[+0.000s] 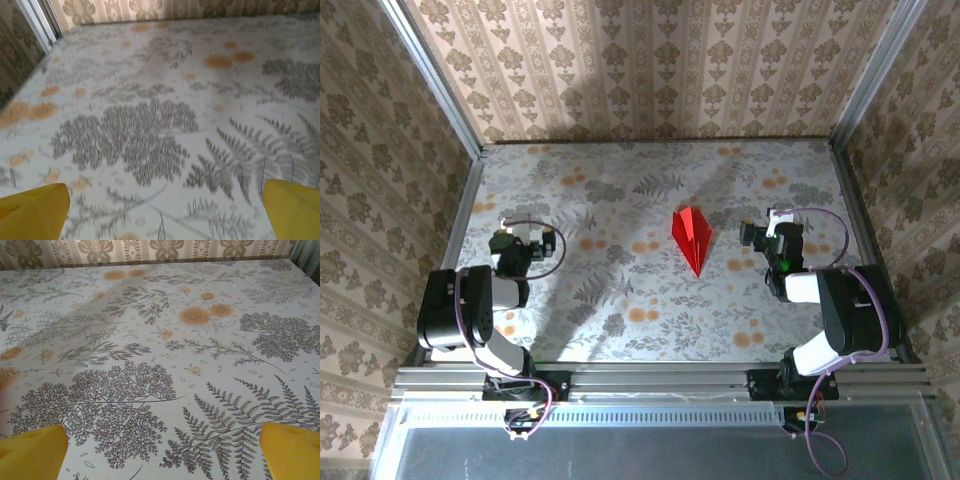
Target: Fold a paper plane with a square sheet of paper (fold left side to right side)
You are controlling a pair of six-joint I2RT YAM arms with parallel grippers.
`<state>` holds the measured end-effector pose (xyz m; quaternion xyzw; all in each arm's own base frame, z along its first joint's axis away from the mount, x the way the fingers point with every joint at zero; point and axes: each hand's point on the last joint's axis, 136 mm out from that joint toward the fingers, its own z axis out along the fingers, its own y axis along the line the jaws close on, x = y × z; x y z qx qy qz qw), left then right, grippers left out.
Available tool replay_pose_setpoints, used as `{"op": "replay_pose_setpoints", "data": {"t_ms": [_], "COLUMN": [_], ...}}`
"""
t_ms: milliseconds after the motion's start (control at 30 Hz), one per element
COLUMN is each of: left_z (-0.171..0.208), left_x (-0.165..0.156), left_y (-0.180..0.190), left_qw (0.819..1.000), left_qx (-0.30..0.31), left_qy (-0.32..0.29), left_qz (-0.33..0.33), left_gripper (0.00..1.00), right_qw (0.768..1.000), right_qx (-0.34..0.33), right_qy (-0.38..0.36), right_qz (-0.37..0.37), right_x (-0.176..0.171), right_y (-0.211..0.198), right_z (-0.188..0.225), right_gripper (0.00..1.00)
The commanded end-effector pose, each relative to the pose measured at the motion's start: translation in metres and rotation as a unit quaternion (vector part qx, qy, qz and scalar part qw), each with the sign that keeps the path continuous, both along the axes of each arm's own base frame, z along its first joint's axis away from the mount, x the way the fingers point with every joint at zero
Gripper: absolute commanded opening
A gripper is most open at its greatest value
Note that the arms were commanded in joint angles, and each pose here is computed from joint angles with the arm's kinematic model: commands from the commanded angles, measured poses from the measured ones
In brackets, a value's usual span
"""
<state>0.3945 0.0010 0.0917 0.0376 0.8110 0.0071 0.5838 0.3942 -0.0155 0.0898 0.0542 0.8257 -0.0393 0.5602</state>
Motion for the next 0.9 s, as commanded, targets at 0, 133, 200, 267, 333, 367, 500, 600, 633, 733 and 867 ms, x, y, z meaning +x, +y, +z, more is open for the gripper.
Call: {"op": "replay_pose_setpoints", "data": {"t_ms": [0,133,200,267,333,367,500,600,633,733,867], "left_z": [0.0058,0.0051,0.005,0.005,0.0044,0.0041,0.0051,0.0044,0.0047,0.0044,0.0042], "left_x": [0.0048,0.0056,0.0065,0.0066,0.0066,0.0065,0.0066,0.0065,0.0066,0.0065,0.0066], "left_y": [0.0018,-0.0015,-0.0057,-0.0065,-0.0061,-0.0064,-0.0064,-0.0069,-0.007,-0.0062,-0.0063], "left_qw": [1.0,1.0,1.0,1.0,1.0,1.0,1.0,1.0,1.0,1.0,1.0], "left_qx": [0.007,0.01,0.012,0.013,0.013,0.013,0.013,0.014,0.014,0.014,0.014], "left_qy": [-0.004,0.001,0.003,0.004,0.005,0.005,0.004,0.005,0.004,0.005,0.005], "left_qz": [0.013,0.004,-0.006,-0.008,-0.008,-0.008,-0.008,-0.008,-0.009,-0.007,-0.008], "left_gripper": [1.0,1.0,1.0,1.0,1.0,1.0,1.0,1.0,1.0,1.0,1.0], "right_qw": [1.0,1.0,1.0,1.0,1.0,1.0,1.0,1.0,1.0,1.0,1.0], "right_qx": [0.0,0.0,0.0,0.0,0.0,0.0,0.0,0.0,-0.001,-0.003,-0.003], "right_qy": [-0.016,-0.016,-0.016,-0.016,-0.016,-0.016,-0.016,-0.016,-0.016,-0.013,-0.013], "right_qz": [-0.003,-0.003,-0.003,-0.003,-0.003,-0.003,-0.003,-0.003,-0.002,0.009,0.009], "right_x": [0.0041,0.0039,0.0037,0.0038,0.0038,0.0038,0.0038,0.0038,0.004,0.0051,0.005], "right_y": [-0.0012,-0.0012,-0.001,-0.0008,-0.0011,-0.0008,-0.0009,-0.0012,-0.0007,0.0036,0.0041], "right_z": [0.0091,0.009,0.0085,0.0089,0.0088,0.0087,0.0088,0.0088,0.0086,0.0085,0.0083], "right_gripper": [1.0,1.0,1.0,1.0,1.0,1.0,1.0,1.0,1.0,1.0,1.0]}}
